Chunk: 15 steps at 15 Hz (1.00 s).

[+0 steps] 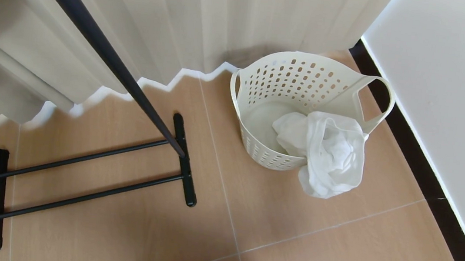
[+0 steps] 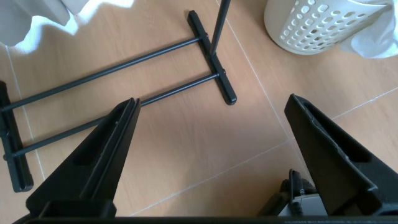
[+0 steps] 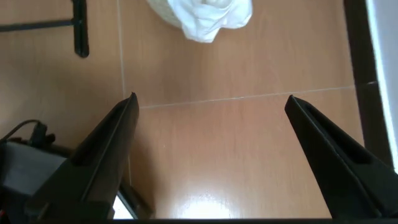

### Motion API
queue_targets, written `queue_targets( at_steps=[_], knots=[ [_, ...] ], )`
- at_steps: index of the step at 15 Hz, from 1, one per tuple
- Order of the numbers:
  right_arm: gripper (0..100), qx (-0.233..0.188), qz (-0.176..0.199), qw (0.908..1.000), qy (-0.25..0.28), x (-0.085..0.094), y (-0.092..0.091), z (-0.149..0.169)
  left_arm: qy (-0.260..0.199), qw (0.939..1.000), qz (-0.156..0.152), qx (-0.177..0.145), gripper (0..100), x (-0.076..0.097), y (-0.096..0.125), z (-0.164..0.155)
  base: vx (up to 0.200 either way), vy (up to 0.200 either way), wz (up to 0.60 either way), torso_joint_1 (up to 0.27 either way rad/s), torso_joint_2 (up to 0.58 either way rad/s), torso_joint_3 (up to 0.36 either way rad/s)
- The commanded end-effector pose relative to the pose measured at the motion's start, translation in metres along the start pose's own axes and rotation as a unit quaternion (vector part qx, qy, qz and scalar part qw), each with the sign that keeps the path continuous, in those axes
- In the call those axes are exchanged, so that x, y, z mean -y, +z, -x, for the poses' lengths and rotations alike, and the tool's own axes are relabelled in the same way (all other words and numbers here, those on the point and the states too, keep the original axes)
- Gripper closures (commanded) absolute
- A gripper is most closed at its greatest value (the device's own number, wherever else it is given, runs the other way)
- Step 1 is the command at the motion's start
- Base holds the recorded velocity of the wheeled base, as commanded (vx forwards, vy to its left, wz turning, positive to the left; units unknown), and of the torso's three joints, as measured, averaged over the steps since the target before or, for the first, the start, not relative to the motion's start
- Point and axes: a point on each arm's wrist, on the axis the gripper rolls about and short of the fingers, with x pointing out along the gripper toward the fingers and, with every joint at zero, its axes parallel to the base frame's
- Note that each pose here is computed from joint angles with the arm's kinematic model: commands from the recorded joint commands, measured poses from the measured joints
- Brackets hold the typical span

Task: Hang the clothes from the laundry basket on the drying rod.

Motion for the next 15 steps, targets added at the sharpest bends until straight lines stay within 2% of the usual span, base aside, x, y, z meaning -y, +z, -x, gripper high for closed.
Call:
queue_targets(
  at_steps=[1,5,7,8,9,11,12,15],
  knots=[
    [0,-0.083,0.095,0.9912,0.042,0.014,0.048,-0.061,0.002,1.0000,0.001,-0.001,0,0.000,0.000,0.000,0.000,0.000,0.00,0.000,0.00,0.000],
    [0,-0.086,0.215,0.9714,0.052,0.024,0.076,-0.092,0.002,1.0000,0.002,-0.001,0,0.000,0.000,0.000,0.000,0.000,0.00,0.000,0.00,0.000],
    [0,-0.110,0.242,0.9628,0.049,0.030,0.078,-0.109,0.004,1.0000,0.002,-0.001,0,0.000,0.000,0.000,0.000,0.000,0.00,0.000,0.00,0.000],
    [0,-0.129,0.272,0.9528,0.042,0.036,0.079,-0.122,0.004,1.0000,0.002,-0.001,0,0.000,0.000,0.000,0.000,0.000,0.00,0.000,0.00,0.000],
    [0,-0.134,0.283,0.9489,0.041,0.038,0.080,-0.126,0.004,1.0000,0.002,-0.001,0,0.000,0.000,0.000,0.000,0.000,0.00,0.000,0.00,0.000],
    [0,-0.165,0.313,0.9347,0.033,0.053,0.081,-0.153,0.002,1.0000,0.002,-0.001,0,0.000,0.000,0.000,0.000,0.000,0.00,0.000,0.00,0.000],
    [0,-0.173,0.320,0.9309,0.035,0.058,0.084,-0.168,0.003,1.0000,0.002,-0.001,0,0.000,0.000,0.000,0.000,0.000,0.00,0.000,0.00,0.000],
    [0,-0.181,0.328,0.9269,0.025,0.068,0.097,-0.207,0.005,1.0000,0.003,-0.001,0,0.000,0.000,0.000,0.000,0.000,0.00,0.000,0.00,0.000]
  ],
)
